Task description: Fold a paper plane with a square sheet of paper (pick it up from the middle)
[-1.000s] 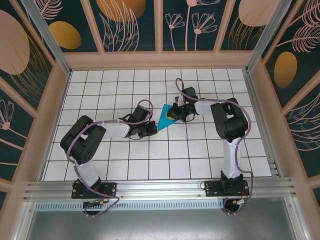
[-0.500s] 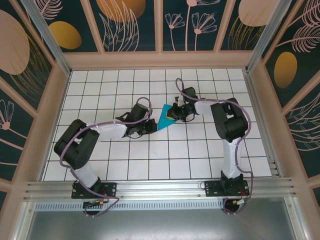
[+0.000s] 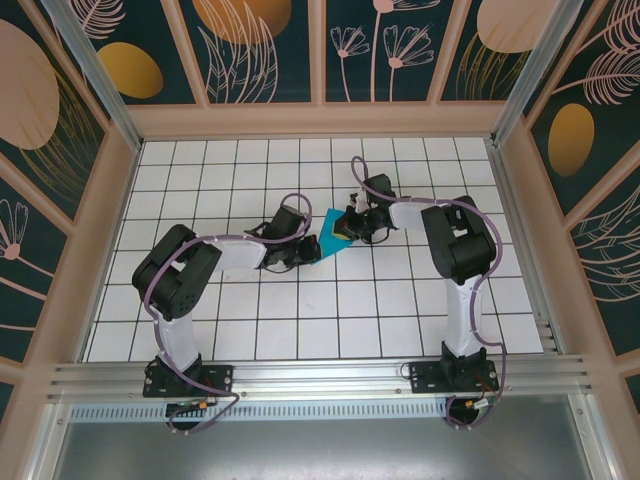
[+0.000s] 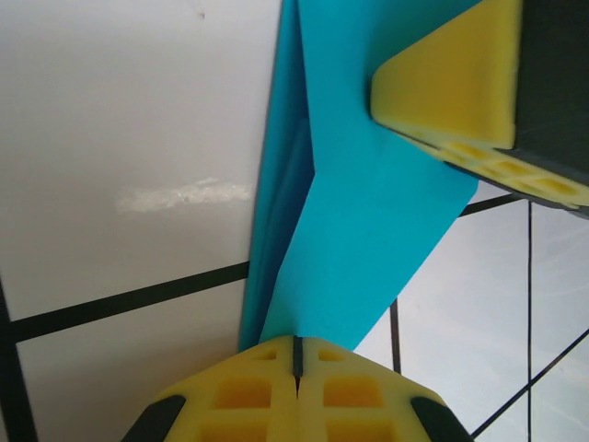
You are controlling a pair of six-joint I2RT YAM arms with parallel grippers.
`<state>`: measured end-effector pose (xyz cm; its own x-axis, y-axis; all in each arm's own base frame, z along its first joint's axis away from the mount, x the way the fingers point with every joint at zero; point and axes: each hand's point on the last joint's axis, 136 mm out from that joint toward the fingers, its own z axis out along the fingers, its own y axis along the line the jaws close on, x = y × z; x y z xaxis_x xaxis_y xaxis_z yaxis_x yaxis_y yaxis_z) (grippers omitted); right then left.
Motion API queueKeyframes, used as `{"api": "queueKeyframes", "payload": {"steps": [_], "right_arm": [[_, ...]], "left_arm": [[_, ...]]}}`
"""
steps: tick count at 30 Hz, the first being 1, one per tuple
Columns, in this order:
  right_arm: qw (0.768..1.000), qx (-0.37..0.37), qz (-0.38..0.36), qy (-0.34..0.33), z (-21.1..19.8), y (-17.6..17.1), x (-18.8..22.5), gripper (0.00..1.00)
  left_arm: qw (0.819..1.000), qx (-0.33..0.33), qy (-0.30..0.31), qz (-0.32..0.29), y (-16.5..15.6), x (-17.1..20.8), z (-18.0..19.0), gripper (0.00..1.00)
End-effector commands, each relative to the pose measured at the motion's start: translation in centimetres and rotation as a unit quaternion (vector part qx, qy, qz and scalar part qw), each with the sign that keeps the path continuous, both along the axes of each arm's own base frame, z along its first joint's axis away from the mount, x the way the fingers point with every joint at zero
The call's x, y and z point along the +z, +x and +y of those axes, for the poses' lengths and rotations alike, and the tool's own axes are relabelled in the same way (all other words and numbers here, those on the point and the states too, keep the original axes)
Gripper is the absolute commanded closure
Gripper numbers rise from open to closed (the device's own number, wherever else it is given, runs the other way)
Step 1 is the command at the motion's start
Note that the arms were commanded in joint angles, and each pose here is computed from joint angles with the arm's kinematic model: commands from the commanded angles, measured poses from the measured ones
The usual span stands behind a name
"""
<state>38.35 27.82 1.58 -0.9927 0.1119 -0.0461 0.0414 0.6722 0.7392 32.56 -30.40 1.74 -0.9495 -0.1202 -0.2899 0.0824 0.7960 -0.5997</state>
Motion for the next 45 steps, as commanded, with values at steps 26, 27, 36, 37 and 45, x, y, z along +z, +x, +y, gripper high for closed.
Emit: {"api": "queueKeyframes", "payload": {"steps": [26,27,36,37,45], "right_arm": [[0.990,0.098,-0.096,0.042,2.6,-2.9,3.9,0.94],[0.990,0.099,-0.091,0.042,2.6,-3.1,3.5,0.94],[0.990,0.120,-0.061,0.041,3.2,-4.5,1.5,0.95],[0.990,0.123,-0.057,0.040,3.2,-4.7,1.3,0.95],[0.992,0.120,-0.041,0.007,2.7,-4.8,-0.6,0.95]], "left_arm": [[0.998,0.025,0.024,0.043,-2.9,-3.6,2.9,1.00],[0.998,0.026,0.024,0.044,-2.9,-3.7,2.9,1.00],[0.999,0.026,0.018,0.044,-2.8,-3.5,2.7,1.00],[0.999,0.026,0.017,0.044,-2.8,-3.4,2.6,1.00],[0.999,0.023,0.009,0.040,-2.6,-2.8,2.3,1.00]]}}
